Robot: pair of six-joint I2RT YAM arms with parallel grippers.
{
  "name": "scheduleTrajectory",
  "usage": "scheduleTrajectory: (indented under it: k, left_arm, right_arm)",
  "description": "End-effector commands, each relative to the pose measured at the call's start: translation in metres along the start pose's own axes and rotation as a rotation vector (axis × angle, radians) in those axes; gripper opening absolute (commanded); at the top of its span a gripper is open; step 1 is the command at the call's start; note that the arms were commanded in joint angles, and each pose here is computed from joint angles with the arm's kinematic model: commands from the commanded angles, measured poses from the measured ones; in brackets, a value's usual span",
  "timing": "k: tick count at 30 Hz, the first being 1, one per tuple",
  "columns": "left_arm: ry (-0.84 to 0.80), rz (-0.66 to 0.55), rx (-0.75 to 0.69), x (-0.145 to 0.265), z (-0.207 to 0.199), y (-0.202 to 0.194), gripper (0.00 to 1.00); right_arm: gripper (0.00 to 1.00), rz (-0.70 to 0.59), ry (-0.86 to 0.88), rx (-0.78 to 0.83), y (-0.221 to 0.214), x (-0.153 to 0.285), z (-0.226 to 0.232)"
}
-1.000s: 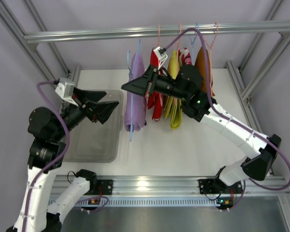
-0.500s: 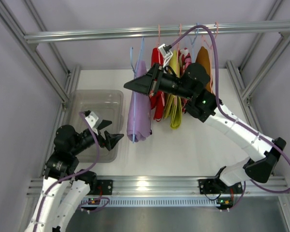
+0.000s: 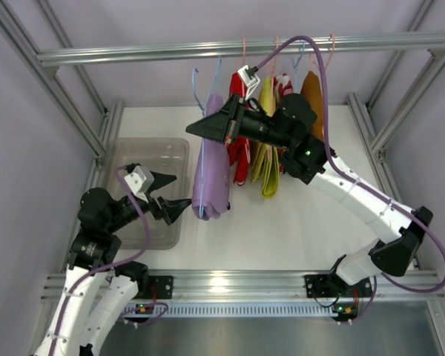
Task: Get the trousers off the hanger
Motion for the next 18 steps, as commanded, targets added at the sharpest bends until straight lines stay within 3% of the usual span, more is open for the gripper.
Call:
scheduleTrajectory:
  k: [1, 6, 9, 11, 15, 18]
  left_arm:
    - [-0.096, -0.038, -0.061, 0.004, -0.012, 0.02, 0.88]
    - [-0.181, 0.041, -0.159, 0.018, -0.024, 0.022, 0.87]
    - [-0.18, 0.085, -0.126, 0.024, -0.028, 0.019, 0.88]
    - [-0.131, 0.04, -0.137, 0.026, -0.027, 0.022, 0.88]
    - [0.125, -0.036, -0.142, 0.02, -0.004, 0.022, 0.86]
    - [0.193, -0.087, -0.14, 0.016, 0.005, 0.02, 0.84]
  right_arm:
    - [0.0, -0.142, 0.095, 0.088, 0.031, 0.0, 0.024]
    - [0.0, -0.136, 0.082, 0.058, 0.028, -0.007, 0.014]
    - [0.0, -0.141, 0.085, 0.041, 0.03, -0.011, 0.013]
    - [0.0, -0.141, 0.086, 0.037, 0.031, -0.013, 0.011]
    - [0.0, -0.139, 0.089, 0.031, 0.031, -0.015, 0.012]
    - [0.0, -0.139, 0.088, 0.023, 0.031, -0.015, 0.012]
Point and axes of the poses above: each gripper's point midway between its finger pads, its own x axis back along the fingers, its own z axis along the line the jaws close on, y = z × x, the point moved 10 cm from there along x, back along the fingers, and after that the axes turned 6 degrees about x, right-handed, at the moved point
